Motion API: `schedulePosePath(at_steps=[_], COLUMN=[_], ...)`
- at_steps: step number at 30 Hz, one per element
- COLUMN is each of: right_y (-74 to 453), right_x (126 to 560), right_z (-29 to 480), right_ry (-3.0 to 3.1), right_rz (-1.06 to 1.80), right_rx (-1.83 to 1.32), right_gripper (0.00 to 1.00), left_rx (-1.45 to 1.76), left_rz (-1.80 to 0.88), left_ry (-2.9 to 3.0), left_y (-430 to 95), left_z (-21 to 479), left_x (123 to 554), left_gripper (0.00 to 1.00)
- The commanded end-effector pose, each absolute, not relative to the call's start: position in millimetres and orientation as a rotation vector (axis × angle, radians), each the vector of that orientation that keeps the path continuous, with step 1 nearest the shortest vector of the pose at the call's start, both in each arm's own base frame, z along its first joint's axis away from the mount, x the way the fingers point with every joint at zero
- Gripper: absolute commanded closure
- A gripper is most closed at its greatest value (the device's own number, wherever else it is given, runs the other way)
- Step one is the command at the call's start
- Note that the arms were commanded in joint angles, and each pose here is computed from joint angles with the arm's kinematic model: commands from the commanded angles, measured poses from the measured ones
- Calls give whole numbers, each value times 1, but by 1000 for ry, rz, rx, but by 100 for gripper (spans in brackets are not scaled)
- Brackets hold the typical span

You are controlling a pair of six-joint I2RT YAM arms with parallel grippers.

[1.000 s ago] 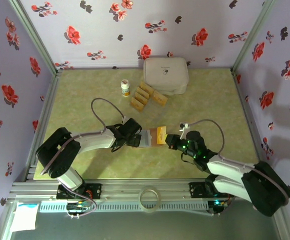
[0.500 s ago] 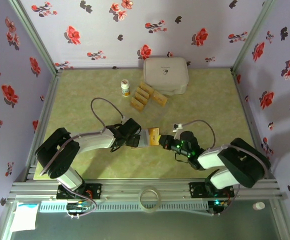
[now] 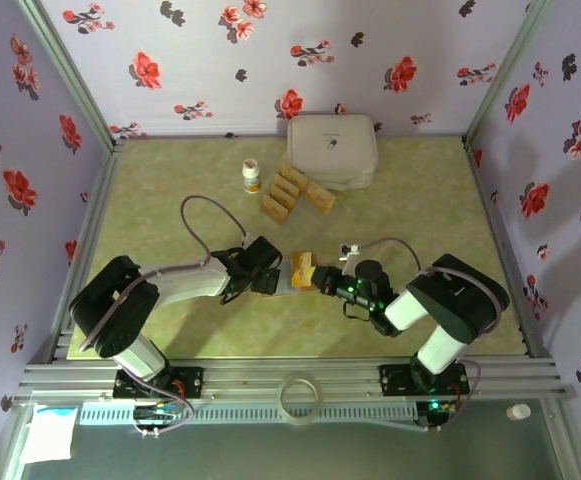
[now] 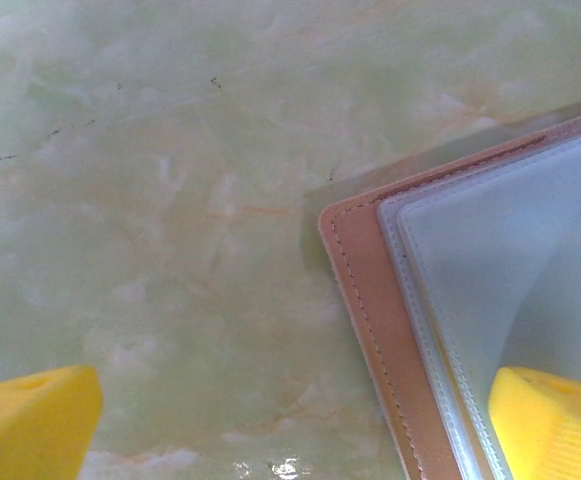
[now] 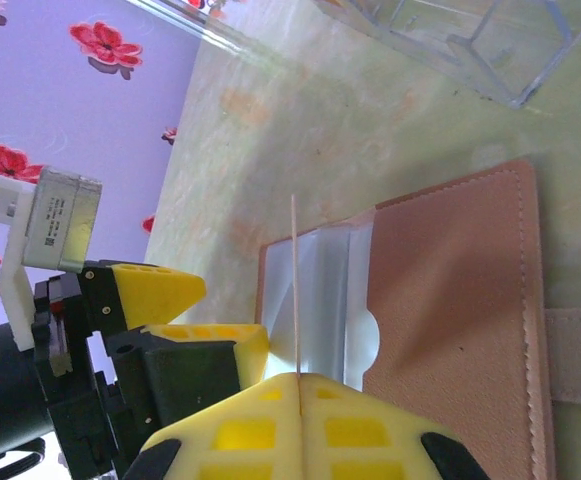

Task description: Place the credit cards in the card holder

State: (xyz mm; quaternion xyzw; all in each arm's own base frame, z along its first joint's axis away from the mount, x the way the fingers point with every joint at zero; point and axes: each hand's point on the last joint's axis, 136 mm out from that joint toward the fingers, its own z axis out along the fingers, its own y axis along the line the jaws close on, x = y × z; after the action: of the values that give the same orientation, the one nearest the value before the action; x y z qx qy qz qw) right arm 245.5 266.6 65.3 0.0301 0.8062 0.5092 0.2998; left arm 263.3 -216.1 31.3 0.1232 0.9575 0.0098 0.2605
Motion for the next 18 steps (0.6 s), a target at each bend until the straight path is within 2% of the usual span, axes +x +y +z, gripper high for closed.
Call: schedulePosePath(at_steps=[1,8,18], right_y=[275,274,268], right_x=[252,258,259], right_z=[81,78,78], right_ry=[2067,2061,2059], right_rz=[1429,1470,1463], right_rx=[61,74,86], right_gripper=[100,100,100], left_rx=[378,376,304], left_rz=[147,141,26], left_ry=[2631,2627,2599], left_y=[-192,-194,-193], left_z=[21,23,58], left_x=[253,254,263], left_gripper=[0,0,0])
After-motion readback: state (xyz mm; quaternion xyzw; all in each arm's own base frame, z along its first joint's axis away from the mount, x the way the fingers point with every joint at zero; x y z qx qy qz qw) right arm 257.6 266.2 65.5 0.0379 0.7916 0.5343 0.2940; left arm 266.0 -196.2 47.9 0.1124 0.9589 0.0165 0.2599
